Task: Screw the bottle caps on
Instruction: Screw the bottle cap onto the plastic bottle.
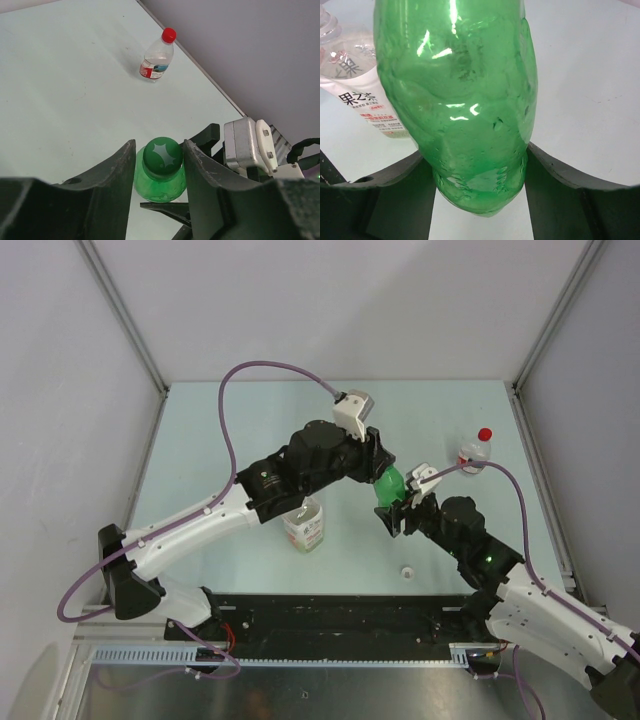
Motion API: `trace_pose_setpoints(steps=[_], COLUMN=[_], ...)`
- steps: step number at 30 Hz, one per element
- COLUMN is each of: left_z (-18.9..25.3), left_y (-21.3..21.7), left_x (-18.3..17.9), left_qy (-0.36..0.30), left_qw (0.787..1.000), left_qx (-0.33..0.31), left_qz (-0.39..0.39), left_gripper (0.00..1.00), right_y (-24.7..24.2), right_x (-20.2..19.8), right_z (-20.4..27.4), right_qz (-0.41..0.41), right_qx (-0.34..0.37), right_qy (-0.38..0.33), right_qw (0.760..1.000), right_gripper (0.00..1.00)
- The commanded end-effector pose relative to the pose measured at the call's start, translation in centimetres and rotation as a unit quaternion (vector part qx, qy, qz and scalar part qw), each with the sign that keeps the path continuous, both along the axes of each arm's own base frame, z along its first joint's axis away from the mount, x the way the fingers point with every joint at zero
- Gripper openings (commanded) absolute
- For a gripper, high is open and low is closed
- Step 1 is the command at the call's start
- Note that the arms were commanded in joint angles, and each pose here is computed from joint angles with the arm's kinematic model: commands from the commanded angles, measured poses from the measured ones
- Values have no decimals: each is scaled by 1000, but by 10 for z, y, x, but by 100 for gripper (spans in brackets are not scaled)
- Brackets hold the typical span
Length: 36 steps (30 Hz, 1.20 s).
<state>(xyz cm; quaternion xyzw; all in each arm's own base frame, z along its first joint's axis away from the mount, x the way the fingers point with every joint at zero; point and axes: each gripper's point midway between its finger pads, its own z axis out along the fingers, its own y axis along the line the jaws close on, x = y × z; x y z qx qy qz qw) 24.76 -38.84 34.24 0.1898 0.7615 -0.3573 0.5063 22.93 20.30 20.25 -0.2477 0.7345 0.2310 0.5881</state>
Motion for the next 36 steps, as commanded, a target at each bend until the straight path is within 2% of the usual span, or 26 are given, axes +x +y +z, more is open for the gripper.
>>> trace_pose_setpoints(steps=[1,12,16,22,28,36], left_z=[20,7,-4,-21,-26,-32], left_y=[1,3,3,6,11,14], left_x=[-6,-14,-28,-54,-76,-117], left_qy=[-6,5,18,5,-7,-47], left_qw=[1000,999,997,986,974,932], left_qx=[-25,-16,-11,14,15,19], left_qz=[-10,-29,-79,-167,-228,-359], left_gripper=[45,23,16,9,6,8], right_y=[4,6,11,13,20,27], right_x=[2,-2,-13,-31,-46,-68], right_z=[35,45,53,69,83,98], right_qz=[4,19,60,117,173,247], right_qx=[39,47,47,46,66,72], right_qy=[-32,-49,-69,-110,-132,-175], right_qw=[999,998,995,986,974,950], right_gripper=[0,0,0,0,0,0])
